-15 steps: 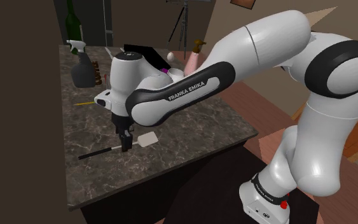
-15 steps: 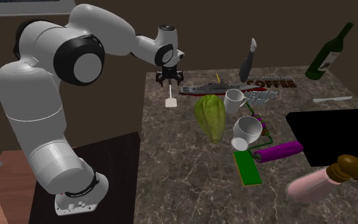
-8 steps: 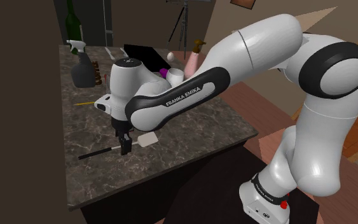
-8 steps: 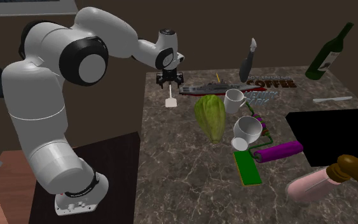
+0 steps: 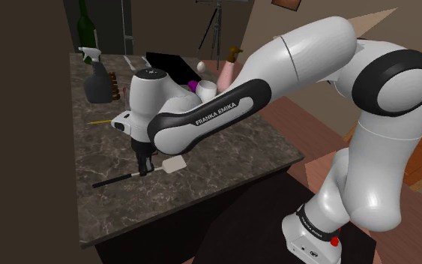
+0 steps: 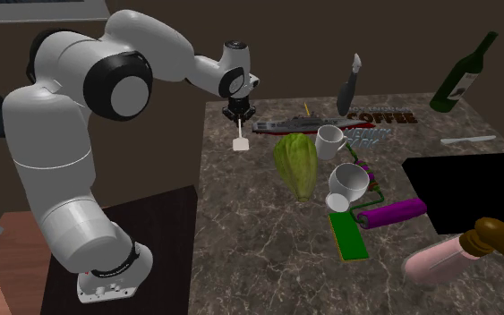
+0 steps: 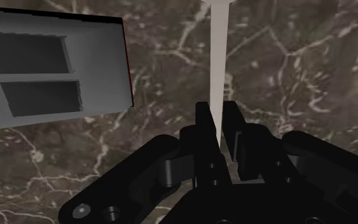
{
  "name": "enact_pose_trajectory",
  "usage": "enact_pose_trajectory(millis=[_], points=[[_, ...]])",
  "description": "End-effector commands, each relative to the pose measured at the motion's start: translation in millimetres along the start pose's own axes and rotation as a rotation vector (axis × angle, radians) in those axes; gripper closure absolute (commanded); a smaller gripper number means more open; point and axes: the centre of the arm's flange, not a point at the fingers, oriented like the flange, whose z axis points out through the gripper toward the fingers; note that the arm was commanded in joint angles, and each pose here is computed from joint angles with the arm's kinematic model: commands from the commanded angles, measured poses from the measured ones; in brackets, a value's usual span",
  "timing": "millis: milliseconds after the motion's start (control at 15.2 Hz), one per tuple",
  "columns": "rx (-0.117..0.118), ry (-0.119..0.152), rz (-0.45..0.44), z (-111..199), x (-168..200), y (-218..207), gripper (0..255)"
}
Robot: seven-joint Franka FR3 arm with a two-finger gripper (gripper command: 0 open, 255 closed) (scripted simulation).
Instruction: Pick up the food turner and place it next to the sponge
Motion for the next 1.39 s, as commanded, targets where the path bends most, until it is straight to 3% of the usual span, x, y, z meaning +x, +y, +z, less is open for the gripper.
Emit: enact_pose_trajectory(millis=[0, 264, 1320], points=[[0.0, 0.0, 0.0, 0.0, 0.0, 0.0, 255], [0.0, 0.0, 0.0, 0.0, 0.0, 0.0, 255], [0.0, 0.0, 0.0, -84.3, 5.6, -0.1, 255]])
